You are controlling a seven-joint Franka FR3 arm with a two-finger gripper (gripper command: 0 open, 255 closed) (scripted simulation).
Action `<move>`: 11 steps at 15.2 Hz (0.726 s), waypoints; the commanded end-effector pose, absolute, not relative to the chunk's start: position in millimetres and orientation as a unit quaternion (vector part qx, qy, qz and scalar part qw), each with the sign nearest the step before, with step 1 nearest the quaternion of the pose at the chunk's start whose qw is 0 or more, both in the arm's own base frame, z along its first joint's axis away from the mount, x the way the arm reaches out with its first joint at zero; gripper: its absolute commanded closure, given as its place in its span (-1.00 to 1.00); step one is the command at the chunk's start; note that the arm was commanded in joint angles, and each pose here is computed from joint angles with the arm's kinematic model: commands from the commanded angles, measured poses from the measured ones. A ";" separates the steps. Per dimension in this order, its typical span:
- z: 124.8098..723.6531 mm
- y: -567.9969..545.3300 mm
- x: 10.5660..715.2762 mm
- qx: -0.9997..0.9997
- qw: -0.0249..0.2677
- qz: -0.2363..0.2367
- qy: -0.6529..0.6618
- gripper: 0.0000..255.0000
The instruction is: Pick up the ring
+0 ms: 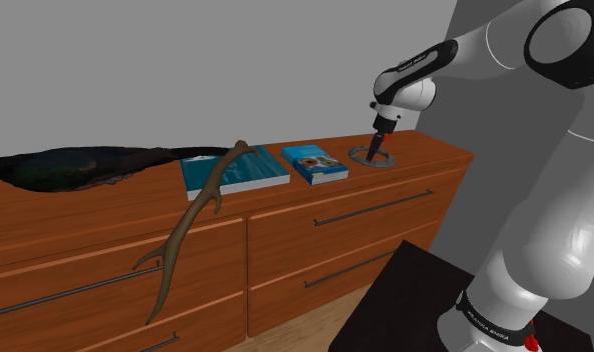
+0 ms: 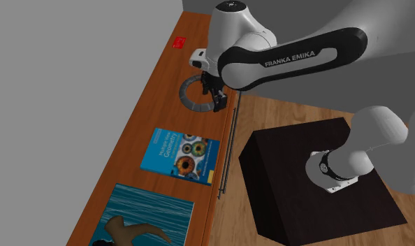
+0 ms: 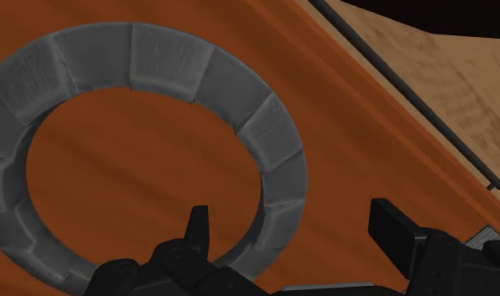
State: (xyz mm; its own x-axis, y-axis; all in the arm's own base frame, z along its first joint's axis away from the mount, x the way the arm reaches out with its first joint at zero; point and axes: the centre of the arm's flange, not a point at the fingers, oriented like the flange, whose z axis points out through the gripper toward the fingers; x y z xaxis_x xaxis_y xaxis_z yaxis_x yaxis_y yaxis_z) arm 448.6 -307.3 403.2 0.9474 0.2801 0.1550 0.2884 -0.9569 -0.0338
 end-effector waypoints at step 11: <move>383.5 -305.9 449.6 -0.986 0.028 -0.075 -0.144 1.00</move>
State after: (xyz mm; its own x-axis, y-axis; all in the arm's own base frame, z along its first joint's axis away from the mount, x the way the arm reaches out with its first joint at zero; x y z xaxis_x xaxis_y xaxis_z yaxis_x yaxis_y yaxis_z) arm 449.6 -306.1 384.0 0.9472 0.2800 0.1562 0.2883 -0.9570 -0.0327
